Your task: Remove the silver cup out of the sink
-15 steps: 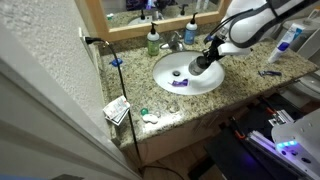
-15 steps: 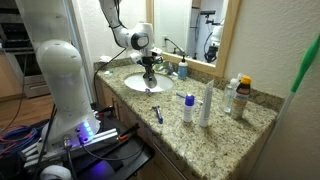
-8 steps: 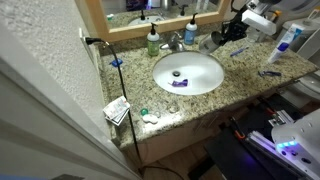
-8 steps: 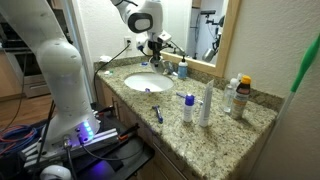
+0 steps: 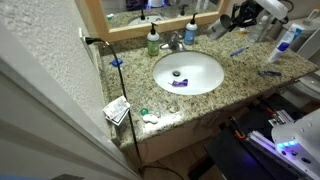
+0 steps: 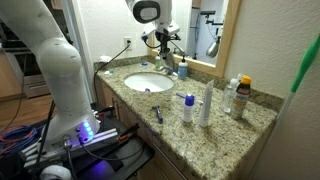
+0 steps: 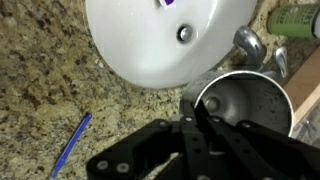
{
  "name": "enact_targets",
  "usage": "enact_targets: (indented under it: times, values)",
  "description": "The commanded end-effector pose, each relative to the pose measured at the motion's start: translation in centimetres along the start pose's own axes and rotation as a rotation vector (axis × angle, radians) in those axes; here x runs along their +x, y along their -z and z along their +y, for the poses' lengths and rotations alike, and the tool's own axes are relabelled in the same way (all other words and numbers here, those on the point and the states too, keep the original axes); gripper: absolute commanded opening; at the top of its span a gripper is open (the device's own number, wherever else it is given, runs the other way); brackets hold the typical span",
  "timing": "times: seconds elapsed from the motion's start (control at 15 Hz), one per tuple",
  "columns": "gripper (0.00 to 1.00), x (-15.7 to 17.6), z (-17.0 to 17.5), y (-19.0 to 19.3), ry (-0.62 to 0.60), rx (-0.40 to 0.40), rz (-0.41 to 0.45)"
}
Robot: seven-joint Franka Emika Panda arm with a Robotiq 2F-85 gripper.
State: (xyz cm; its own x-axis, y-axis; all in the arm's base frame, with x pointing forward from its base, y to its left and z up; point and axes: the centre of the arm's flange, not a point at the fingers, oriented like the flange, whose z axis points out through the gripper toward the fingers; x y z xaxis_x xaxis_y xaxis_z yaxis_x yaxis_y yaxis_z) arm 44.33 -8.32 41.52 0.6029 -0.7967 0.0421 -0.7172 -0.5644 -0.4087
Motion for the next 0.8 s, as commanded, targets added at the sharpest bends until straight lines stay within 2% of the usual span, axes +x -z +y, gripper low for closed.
enact_targets:
  times: [0.0,0.07,0.13,0.27,0.33,0.53,0.73]
  values:
    - [0.02,5.4,0.6,2.6,-0.200,-0.027,-0.028]
    - [0.02,5.8,0.7,2.4,-0.252,-0.040,-0.049]
    - [0.07,4.1,1.7,2.9,-0.173,-0.005,-0.013]
    - [0.07,5.0,1.9,2.6,-0.227,-0.023,-0.030]
    - [0.02,5.1,1.8,2.2,-0.235,-0.029,-0.033]
    - [0.02,10.6,3.2,-1.9,-0.426,-0.067,-0.101]
    - [0.02,14.4,5.8,-4.5,-0.564,-0.087,-0.165]
